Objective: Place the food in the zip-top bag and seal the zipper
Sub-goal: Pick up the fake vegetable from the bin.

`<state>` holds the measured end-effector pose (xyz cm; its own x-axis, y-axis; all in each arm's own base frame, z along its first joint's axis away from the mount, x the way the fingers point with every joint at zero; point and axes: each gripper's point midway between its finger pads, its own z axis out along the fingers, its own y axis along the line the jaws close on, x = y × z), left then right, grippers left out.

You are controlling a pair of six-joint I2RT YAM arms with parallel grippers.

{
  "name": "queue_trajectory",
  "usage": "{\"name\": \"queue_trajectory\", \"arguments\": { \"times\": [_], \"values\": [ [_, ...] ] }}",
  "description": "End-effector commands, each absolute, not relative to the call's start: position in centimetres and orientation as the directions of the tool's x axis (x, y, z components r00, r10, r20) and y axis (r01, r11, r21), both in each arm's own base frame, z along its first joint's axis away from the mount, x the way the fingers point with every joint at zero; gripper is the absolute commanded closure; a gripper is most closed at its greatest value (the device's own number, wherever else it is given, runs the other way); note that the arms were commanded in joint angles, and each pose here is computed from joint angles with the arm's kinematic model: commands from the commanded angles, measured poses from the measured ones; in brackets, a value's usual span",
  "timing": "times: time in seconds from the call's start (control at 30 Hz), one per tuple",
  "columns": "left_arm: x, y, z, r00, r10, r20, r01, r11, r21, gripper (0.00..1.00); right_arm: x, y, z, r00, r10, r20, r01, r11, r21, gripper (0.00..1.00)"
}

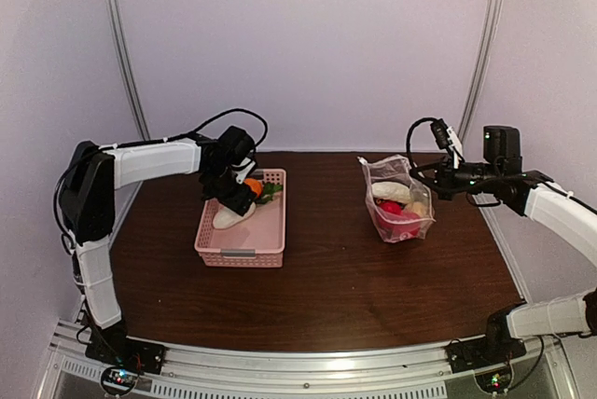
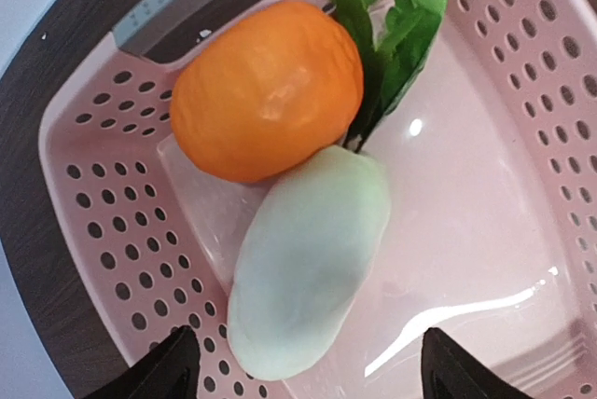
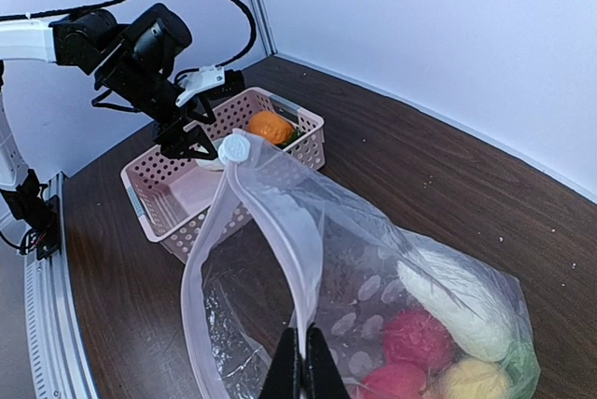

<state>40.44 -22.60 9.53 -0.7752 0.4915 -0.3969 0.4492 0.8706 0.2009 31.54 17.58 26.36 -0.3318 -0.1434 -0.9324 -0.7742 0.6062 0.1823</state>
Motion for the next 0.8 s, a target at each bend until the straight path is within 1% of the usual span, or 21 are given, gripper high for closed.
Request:
{"name": "queue_trajectory", "arguments": {
  "times": [0.0, 0.13, 0.3, 0.5, 0.63, 0.77],
  "values": [
    [41.9, -21.5, 8.2, -0.754, 0.564, -0.337, 0.504, 0.826, 0.253, 0.17, 31.0, 17.6, 27.0, -0.299, -0.147, -0.943, -0.787, 0.596, 0.156, 1.0],
    [42.8, -20.8, 7.1, -0.762, 0.564, -0.317, 0.506, 0.825, 0.251, 0.2, 31.0, 17.6, 26.9, -0.301, -0.145, -0.942, -0.788, 0.594, 0.16, 1.0],
    [42.4, -21.2, 5.2, -0.759, 0.585, -0.286, 0.542, 0.811, 0.219, 0.25, 31.0, 17.6, 26.9, -0.301, -0.149, -0.942, -0.788, 0.595, 0.158, 1.0],
    [41.9, -21.8, 3.7, -0.737, 0.621, -0.266, 0.593, 0.784, 0.185, 0.27, 31.0, 17.6, 26.7, -0.302, -0.157, -0.94, -0.789, 0.594, 0.154, 1.0],
    [42.4, -22.2, 3.4, -0.747, 0.606, -0.274, 0.58, 0.795, 0.177, 0.33, 30.9, 17.7, 26.8, -0.304, -0.154, -0.94, -0.791, 0.591, 0.159, 1.0],
    [42.4, -22.5, 4.0, -0.746, 0.6, -0.289, 0.578, 0.799, 0.164, 0.44, 31.0, 17.6, 26.7, -0.307, -0.151, -0.94, -0.788, 0.594, 0.162, 1.0]
  ]
}}
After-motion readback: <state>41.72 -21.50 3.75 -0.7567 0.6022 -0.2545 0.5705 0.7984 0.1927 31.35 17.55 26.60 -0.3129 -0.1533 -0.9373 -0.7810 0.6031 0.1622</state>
